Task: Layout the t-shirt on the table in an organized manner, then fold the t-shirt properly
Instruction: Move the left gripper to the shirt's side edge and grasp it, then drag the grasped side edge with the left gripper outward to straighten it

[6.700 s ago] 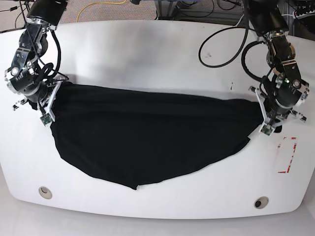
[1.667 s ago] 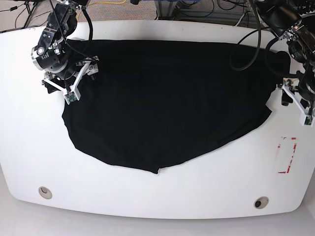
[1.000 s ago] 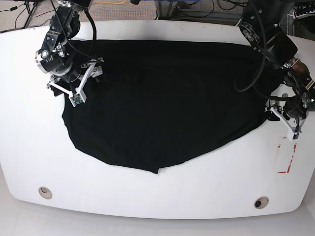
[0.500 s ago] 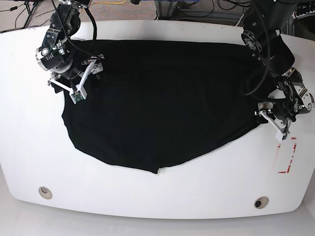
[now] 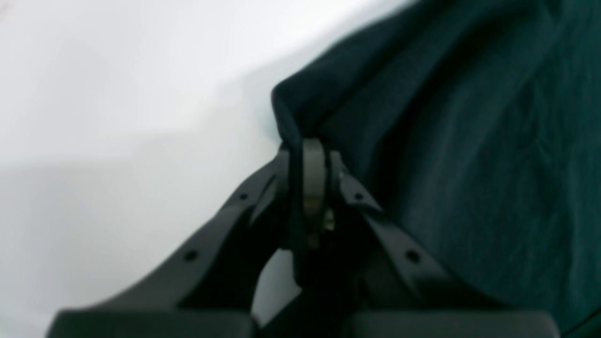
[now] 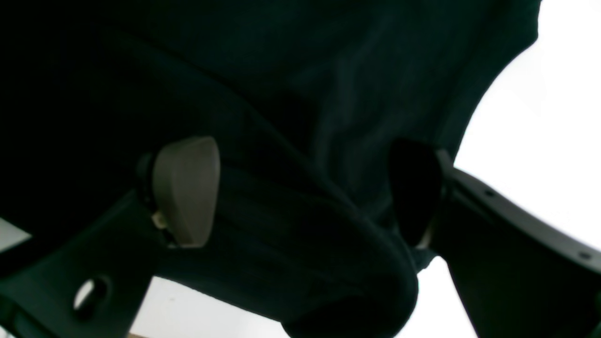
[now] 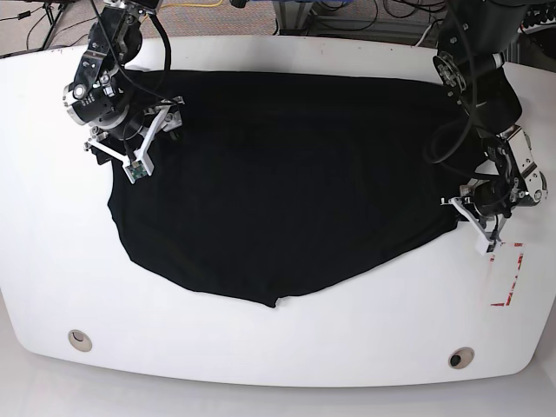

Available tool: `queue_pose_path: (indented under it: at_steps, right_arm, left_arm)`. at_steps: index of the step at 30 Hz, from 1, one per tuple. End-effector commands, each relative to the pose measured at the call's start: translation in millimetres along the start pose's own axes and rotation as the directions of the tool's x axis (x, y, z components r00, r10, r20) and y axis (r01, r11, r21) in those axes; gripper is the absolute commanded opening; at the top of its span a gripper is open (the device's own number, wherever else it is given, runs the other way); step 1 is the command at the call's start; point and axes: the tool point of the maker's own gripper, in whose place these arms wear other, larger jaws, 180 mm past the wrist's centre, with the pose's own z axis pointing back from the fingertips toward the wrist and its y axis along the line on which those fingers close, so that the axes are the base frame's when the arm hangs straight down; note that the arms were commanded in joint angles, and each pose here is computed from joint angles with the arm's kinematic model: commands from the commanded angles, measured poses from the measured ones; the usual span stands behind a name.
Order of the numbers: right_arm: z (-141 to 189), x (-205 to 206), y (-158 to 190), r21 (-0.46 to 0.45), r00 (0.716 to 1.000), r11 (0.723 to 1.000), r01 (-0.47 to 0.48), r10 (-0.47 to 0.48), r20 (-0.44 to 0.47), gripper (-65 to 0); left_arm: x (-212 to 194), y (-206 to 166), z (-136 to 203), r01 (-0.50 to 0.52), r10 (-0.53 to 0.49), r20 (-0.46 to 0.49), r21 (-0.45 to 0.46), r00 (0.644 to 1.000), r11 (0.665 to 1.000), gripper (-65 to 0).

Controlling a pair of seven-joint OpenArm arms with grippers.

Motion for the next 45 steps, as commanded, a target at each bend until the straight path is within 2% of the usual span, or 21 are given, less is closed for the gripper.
queue_pose_path:
  at_steps: [1,5,10,17,22,26,39,45]
  right_arm:
    - [4.2,13.0,-3.1,-0.011,0.999,1.000,-0.011,0.011,0.046,-12.5]
    - [3.8,14.7,-1.8,-0.008,0.999,1.000,-0.009,0.010,0.051,-12.7]
    - [1.2,17.5,7.3,0.013,0.998,1.000,0.008,-0.009,0.062,-14.1]
    - [-2.8,23.5,23.1,0.052,0.997,0.999,0.000,-0.004,0.075,-27.1]
    - [-3.7,24.1,27.0,0.060,0.997,0.998,-0.004,0.000,0.075,-36.0]
    - [-3.7,24.1,27.0,0.060,0.997,0.998,-0.004,0.000,0.075,-40.1]
    - [-3.5,21.7,26.0,0.058,0.998,0.998,-0.005,0.001,0.069,-40.4]
    - [-3.5,21.1,26.2,0.058,0.998,0.998,-0.005,0.001,0.068,-40.4]
  left_arm:
    - [22.7,4.8,13.0,0.059,-0.060,0.036,0.041,0.998,0.997,-65.0]
    - [37.7,5.2,27.1,0.117,-0.124,0.076,0.086,0.989,0.989,-65.0]
    - [59.8,11.2,50.3,0.225,-0.243,0.092,0.169,0.966,0.960,-65.0]
    - [80.2,11.7,67.9,0.370,-0.394,0.054,0.250,0.917,0.895,-65.0]
    - [93.3,20.7,79.4,0.392,-0.423,0.055,0.285,0.904,0.875,-65.0]
    - [107.2,27.7,83.9,0.404,-0.437,0.048,0.298,0.898,0.865,-65.0]
    - [142.5,33.8,85.1,0.466,-0.501,0.048,0.302,0.864,0.832,-65.0]
    - [152.3,32.2,80.0,0.475,-0.505,0.037,0.286,0.862,0.832,-65.0]
